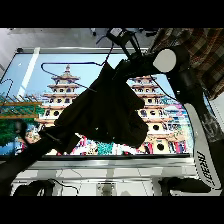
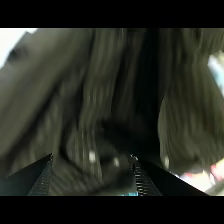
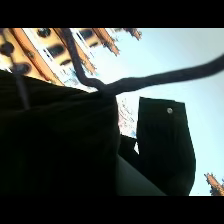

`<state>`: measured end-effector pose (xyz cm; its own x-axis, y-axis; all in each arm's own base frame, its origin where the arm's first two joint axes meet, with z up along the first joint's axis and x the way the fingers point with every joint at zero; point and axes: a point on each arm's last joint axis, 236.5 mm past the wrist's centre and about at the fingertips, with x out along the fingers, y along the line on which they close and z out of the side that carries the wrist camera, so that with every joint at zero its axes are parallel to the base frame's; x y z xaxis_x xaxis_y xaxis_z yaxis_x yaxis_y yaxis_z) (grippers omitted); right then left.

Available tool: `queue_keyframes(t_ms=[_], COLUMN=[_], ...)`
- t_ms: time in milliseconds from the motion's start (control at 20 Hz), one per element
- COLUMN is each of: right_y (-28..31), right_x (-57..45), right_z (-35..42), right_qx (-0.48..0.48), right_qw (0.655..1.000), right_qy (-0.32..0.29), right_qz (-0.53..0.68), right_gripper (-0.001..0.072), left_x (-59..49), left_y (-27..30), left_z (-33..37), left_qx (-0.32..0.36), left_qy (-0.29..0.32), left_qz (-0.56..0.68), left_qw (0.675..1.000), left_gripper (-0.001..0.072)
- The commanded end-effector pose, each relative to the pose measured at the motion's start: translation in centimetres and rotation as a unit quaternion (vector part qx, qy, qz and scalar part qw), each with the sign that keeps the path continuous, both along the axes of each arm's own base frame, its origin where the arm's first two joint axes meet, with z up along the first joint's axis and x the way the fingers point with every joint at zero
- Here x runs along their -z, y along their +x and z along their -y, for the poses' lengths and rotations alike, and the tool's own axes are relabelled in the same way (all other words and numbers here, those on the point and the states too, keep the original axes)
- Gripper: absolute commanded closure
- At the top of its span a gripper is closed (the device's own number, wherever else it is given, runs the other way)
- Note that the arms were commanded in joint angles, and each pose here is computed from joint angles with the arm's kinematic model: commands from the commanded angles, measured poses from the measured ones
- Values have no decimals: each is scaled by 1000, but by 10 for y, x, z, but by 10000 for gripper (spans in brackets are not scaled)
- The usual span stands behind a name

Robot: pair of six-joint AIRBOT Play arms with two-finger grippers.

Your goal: Fold the clothes and pants, and hang the long-sleeved shirts on hangers.

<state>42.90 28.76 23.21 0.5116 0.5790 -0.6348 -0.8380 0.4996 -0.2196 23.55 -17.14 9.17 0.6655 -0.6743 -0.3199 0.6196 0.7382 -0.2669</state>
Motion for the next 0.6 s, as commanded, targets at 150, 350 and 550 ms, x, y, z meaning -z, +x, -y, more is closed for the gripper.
queue_keyframes(t_ms=[150, 350, 550], right_y=[-28, -42, -49], right_x=[-39, -38, -33], right_z=[-8, -14, -14], right_qx=[-15, -33, -41], right_qw=[998, 997, 997], right_qy=[57, 66, 58], right_qz=[-1, -23, -39], right_gripper=[678, 677, 677], left_x=[47, 47, 63], left_y=[13, 37, 74], left_z=[59, 101, 113], left_qx=[125, 157, 132], left_qy=[85, 124, 152], left_qz=[-10, 19, 19], left_qw=[989, 980, 979], left_gripper=[158, 158, 157])
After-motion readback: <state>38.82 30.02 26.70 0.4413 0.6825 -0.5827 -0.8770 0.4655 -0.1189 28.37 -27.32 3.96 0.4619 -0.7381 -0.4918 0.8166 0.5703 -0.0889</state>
